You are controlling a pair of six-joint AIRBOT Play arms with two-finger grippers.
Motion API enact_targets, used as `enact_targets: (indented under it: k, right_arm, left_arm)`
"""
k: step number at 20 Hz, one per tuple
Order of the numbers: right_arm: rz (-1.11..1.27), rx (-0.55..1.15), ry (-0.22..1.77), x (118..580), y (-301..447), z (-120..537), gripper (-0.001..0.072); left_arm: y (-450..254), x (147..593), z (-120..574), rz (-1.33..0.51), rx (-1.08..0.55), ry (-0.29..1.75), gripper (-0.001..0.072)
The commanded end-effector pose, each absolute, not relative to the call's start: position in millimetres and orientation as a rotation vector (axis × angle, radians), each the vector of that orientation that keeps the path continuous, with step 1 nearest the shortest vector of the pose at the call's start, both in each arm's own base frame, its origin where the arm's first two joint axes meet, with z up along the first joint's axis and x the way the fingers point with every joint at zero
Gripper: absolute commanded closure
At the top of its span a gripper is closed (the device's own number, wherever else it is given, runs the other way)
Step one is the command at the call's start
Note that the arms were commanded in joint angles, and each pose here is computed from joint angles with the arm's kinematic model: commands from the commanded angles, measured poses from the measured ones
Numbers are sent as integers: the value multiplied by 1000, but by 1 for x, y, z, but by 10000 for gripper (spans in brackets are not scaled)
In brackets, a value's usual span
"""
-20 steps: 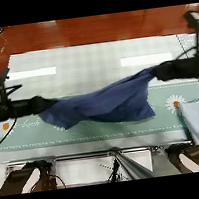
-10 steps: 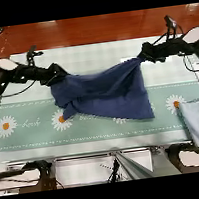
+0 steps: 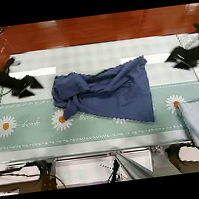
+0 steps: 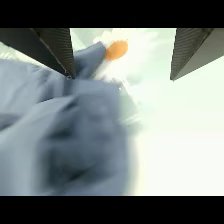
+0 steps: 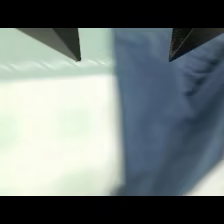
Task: Fold the shirts.
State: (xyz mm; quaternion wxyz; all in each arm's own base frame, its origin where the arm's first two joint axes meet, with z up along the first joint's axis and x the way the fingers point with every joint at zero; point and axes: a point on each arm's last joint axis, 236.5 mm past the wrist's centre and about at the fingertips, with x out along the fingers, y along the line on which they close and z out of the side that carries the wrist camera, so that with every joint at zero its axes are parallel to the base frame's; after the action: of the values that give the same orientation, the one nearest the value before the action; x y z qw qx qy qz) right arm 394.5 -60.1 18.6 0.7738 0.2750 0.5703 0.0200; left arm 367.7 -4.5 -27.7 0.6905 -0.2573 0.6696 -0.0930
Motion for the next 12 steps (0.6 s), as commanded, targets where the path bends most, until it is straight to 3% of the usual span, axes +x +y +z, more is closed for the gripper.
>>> enact_targets:
  k: [1, 6, 12]
  right_arm:
    - [-110, 687, 1192, 335, -95, -6, 83]
    - [15, 891, 1153, 300, -24, -52, 84]
    - [80, 924, 1195, 288, -6, -55, 84]
  left_arm:
    - [14, 334, -53, -99, -769, 1428, 1]
    - [-40, 369, -61, -255, -1028, 1217, 3]
    - [-87, 370, -77, -410, -983, 1320, 4]
